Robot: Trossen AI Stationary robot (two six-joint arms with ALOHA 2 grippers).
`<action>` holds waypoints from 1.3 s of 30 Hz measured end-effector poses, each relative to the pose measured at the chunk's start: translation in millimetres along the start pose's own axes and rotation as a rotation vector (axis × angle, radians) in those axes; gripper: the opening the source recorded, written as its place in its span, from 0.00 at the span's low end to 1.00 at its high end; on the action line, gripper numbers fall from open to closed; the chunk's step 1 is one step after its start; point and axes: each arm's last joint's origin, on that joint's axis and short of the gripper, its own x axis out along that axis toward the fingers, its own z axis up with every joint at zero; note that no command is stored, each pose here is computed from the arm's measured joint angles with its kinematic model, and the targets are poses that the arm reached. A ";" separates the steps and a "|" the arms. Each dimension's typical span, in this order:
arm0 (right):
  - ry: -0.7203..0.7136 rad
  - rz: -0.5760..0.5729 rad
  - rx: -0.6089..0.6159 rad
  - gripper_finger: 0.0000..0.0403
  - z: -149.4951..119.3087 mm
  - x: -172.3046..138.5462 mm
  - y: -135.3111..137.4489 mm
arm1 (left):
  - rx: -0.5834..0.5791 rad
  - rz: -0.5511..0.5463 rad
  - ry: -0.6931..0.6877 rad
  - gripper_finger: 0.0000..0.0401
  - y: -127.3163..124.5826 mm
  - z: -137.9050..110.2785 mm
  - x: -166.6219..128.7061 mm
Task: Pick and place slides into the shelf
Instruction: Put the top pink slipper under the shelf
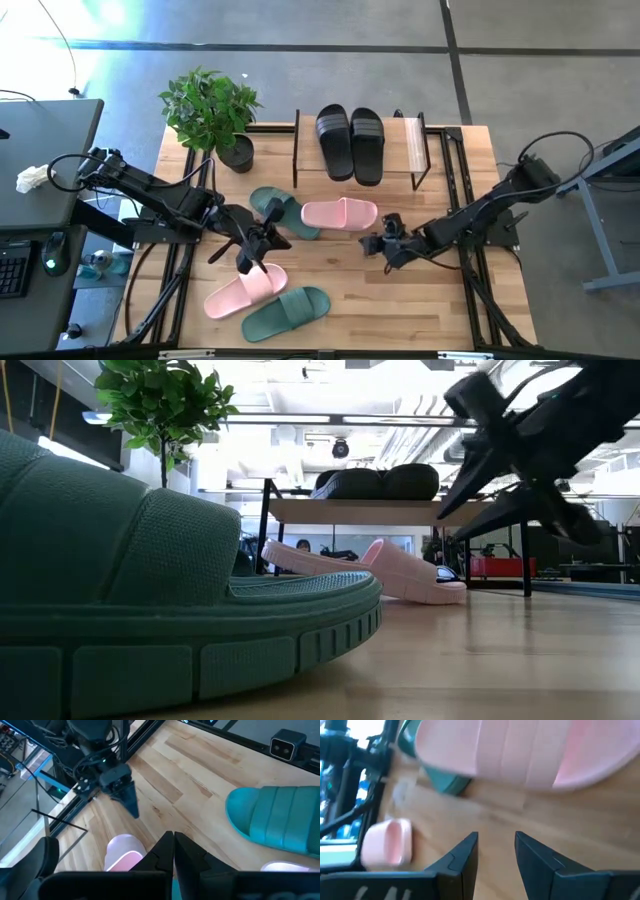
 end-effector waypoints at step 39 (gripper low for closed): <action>0.115 -0.099 -0.046 0.29 59.0 47.6 -10.9 | -0.069 -0.036 0.082 0.01 -7.6 -5.3 27.6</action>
